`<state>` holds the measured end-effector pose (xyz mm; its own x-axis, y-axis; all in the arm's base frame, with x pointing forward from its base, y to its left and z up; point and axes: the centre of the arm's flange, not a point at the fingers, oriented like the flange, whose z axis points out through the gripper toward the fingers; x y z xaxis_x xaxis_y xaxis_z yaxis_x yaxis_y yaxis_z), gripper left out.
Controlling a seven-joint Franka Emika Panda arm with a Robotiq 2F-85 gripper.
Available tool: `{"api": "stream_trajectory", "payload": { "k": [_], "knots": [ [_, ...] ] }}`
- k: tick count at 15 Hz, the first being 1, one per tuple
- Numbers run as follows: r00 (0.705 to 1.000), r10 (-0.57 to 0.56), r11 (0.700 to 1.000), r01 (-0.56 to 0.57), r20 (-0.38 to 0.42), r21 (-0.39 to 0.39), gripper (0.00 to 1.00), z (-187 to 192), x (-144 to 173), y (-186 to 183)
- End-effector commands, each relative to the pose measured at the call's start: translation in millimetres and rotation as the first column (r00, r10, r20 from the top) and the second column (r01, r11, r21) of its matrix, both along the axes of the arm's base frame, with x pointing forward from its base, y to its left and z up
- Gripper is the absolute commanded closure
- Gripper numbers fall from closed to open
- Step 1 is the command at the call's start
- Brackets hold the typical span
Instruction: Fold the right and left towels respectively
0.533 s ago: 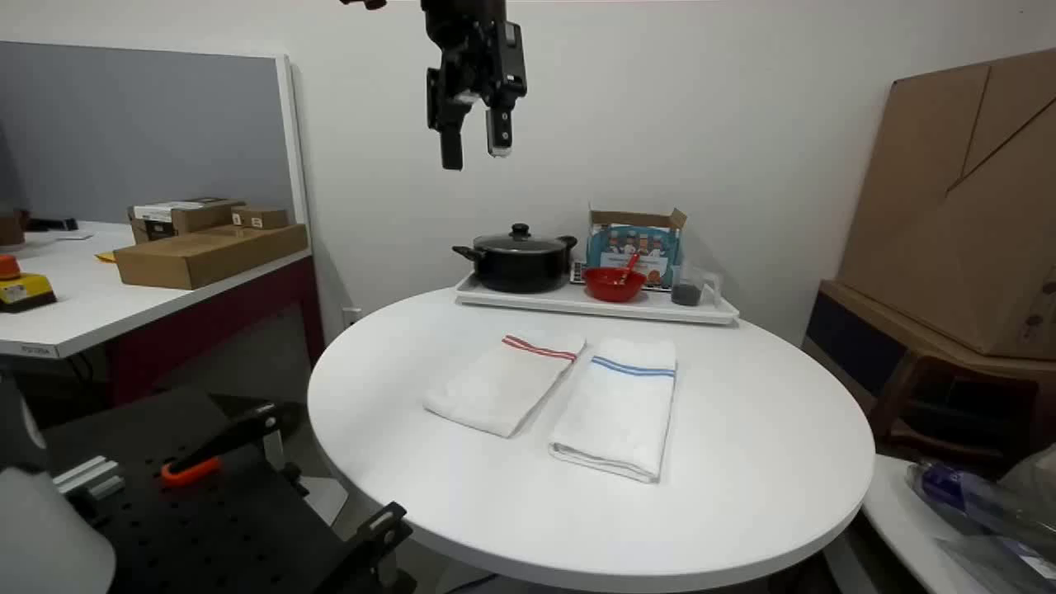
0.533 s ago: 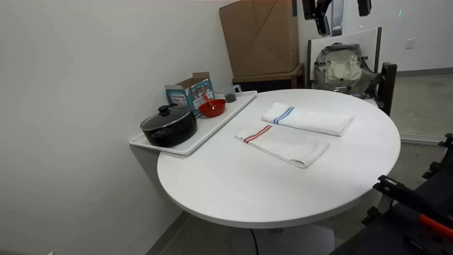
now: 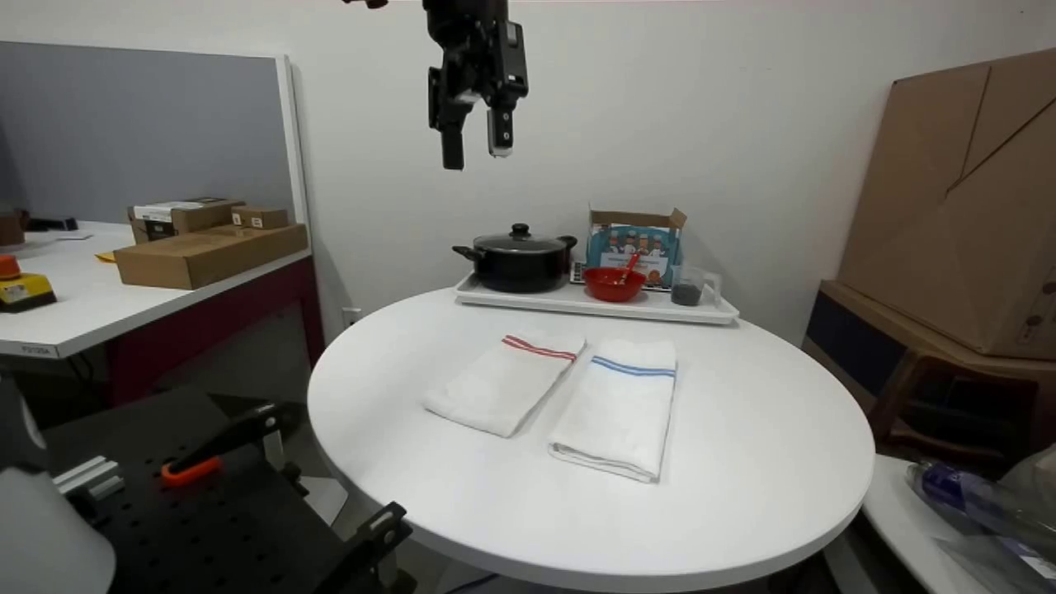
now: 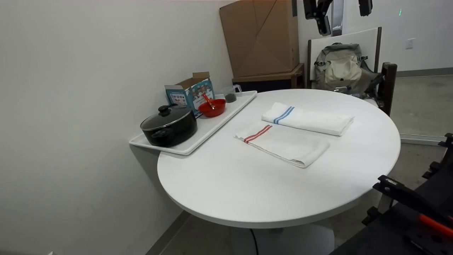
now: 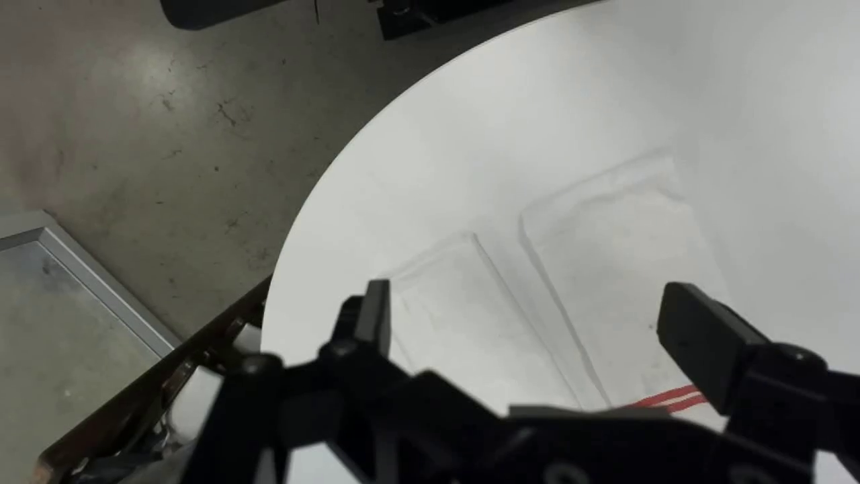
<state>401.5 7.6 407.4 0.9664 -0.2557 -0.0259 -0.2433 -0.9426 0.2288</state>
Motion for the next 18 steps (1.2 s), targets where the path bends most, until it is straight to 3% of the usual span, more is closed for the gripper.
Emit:
{"api": "stream_trajectory", "payload": {
  "k": [1,3,6,9,13,18],
  "knots": [
    [1.0,0.001,1.0,-0.001,0.0,0.0,0.0,0.0,0.0,0.3],
    [0.99,-0.105,0.994,0.106,0.091,-0.006,0.0,6.5,2.0,10.2],
    [0.956,-0.274,0.961,0.269,0.103,0.061,0.0,20.7,20.3,14.5],
    [0.902,-0.42,0.905,0.408,0.095,0.122,0.0,30.1,34.7,1.5],
    [0.799,-0.595,0.797,0.571,0.088,0.197,0.0,31.9,52.5,-39.8],
    [0.622,-0.779,0.614,0.736,0.074,0.284,0.0,-2.5,66.6,-91.2]
  ]
}}
